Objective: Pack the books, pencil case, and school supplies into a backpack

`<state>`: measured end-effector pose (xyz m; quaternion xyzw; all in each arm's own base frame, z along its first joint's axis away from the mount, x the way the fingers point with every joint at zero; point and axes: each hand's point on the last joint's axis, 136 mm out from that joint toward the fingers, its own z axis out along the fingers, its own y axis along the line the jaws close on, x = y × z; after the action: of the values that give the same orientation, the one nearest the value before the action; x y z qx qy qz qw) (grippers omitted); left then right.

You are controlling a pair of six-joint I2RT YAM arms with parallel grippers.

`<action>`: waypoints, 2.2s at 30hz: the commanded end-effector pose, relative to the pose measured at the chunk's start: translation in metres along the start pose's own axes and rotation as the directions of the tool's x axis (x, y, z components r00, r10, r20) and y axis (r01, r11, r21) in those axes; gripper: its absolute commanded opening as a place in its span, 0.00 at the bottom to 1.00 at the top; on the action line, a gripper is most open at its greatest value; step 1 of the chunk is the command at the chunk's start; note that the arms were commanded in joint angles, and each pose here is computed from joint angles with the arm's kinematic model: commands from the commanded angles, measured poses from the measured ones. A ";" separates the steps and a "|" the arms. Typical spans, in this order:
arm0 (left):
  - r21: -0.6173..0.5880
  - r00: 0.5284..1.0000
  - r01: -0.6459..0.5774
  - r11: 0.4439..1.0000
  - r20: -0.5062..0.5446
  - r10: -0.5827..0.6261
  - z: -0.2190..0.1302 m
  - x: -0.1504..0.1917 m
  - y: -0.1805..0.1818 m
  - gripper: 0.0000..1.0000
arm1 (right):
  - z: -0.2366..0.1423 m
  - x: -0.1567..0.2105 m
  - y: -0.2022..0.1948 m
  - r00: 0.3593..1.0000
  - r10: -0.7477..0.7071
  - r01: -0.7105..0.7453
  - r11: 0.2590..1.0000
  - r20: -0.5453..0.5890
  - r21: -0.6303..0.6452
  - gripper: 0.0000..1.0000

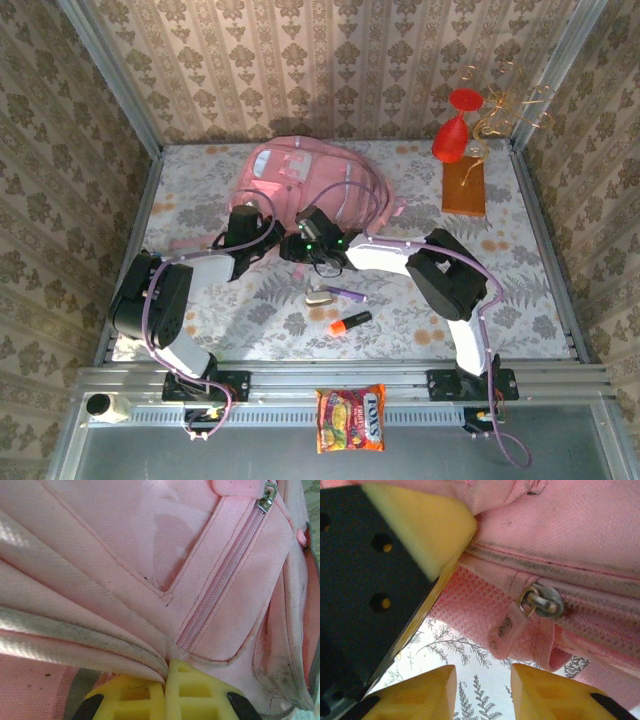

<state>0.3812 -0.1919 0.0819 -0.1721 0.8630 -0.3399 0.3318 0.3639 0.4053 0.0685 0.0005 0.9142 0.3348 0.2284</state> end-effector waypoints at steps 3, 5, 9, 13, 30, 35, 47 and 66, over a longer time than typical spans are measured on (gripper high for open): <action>0.046 0.997 -0.030 0.998 -0.071 0.034 -0.004 0.020 -0.009 0.00 | 0.010 -0.023 -0.007 0.996 0.059 -0.061 0.998 0.070 0.023 0.33; 0.047 0.997 -0.031 0.998 -0.072 0.034 -0.004 0.020 -0.009 0.00 | 0.009 -0.027 -0.010 0.993 0.074 -0.076 0.997 0.091 0.023 0.32; 0.046 0.997 -0.028 0.999 -0.071 0.031 -0.004 0.020 -0.008 0.00 | 0.009 -0.036 -0.015 0.984 0.100 -0.103 0.995 0.147 0.015 0.29; 0.045 0.997 -0.026 0.999 -0.072 0.029 -0.004 0.021 -0.008 0.00 | 0.012 -0.044 -0.008 0.980 0.119 -0.117 0.993 0.158 -0.021 0.27; -0.053 0.995 -0.098 0.994 -0.026 0.097 -0.007 0.002 0.029 0.00 | -0.053 -0.046 -0.014 0.971 0.208 -0.190 0.970 0.114 -0.153 0.00; -0.086 0.995 -0.098 0.991 -0.012 0.098 -0.011 -0.006 0.042 0.00 | -0.067 -0.034 -0.032 0.975 0.214 -0.205 0.970 0.060 -0.130 0.00; -0.097 0.995 -0.100 0.990 -0.004 0.100 -0.015 -0.016 0.047 0.00 | -0.103 -0.021 -0.122 0.999 0.028 -0.033 0.960 0.020 0.279 0.00; -0.064 0.983 -0.168 0.984 -0.085 0.162 -0.012 -0.016 0.038 0.00 | -0.091 -0.039 -0.128 0.982 -0.189 0.191 0.964 -0.026 0.185 0.03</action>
<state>0.3771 -0.1835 0.0858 -0.0840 0.8793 -0.3488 0.3134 0.3603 0.2728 0.0829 -0.0944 0.9269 0.2684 0.2448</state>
